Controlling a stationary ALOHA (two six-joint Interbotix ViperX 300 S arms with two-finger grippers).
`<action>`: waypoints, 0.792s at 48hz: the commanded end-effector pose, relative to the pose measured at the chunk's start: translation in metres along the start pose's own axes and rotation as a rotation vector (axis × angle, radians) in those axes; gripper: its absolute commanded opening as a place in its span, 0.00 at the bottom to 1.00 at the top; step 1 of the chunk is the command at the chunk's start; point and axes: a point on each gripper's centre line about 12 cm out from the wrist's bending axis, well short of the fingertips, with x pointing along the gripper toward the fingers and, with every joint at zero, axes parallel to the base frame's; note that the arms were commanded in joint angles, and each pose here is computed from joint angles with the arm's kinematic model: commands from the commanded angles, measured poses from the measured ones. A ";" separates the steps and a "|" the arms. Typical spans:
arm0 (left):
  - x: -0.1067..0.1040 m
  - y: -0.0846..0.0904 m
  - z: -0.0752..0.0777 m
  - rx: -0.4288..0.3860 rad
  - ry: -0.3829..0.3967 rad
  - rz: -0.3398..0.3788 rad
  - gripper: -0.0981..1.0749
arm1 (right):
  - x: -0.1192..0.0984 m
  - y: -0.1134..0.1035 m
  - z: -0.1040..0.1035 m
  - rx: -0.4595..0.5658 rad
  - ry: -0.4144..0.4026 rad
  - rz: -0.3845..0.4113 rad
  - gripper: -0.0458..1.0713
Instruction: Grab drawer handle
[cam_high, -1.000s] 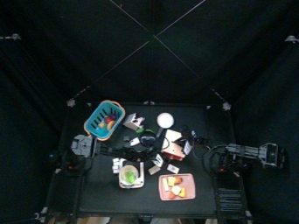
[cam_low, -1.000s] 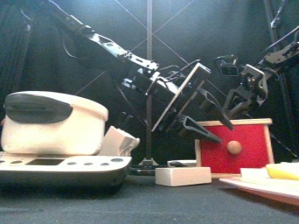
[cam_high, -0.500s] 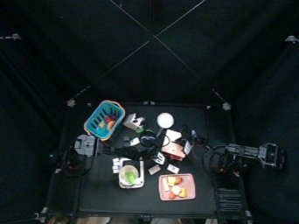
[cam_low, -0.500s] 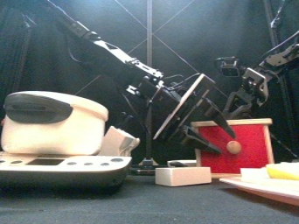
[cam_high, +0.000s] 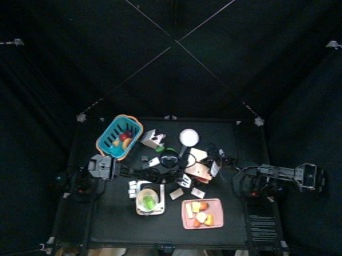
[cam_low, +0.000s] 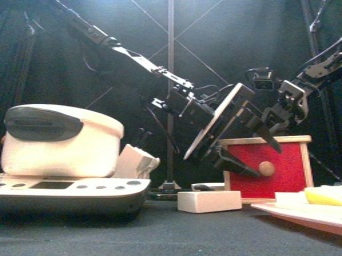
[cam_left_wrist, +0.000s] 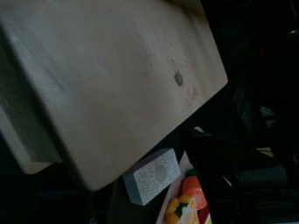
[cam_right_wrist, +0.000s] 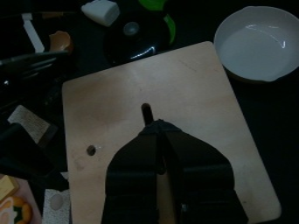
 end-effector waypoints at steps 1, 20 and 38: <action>-0.003 -0.014 0.017 -0.024 -0.037 -0.032 0.83 | 0.002 -0.001 0.000 0.003 0.008 -0.005 0.33; -0.003 -0.011 0.016 -0.039 -0.039 -0.024 0.63 | 0.003 -0.001 -0.002 0.003 0.015 -0.005 0.33; -0.006 -0.009 0.014 -0.038 -0.030 -0.019 0.58 | 0.003 -0.001 -0.004 0.000 0.021 -0.006 0.33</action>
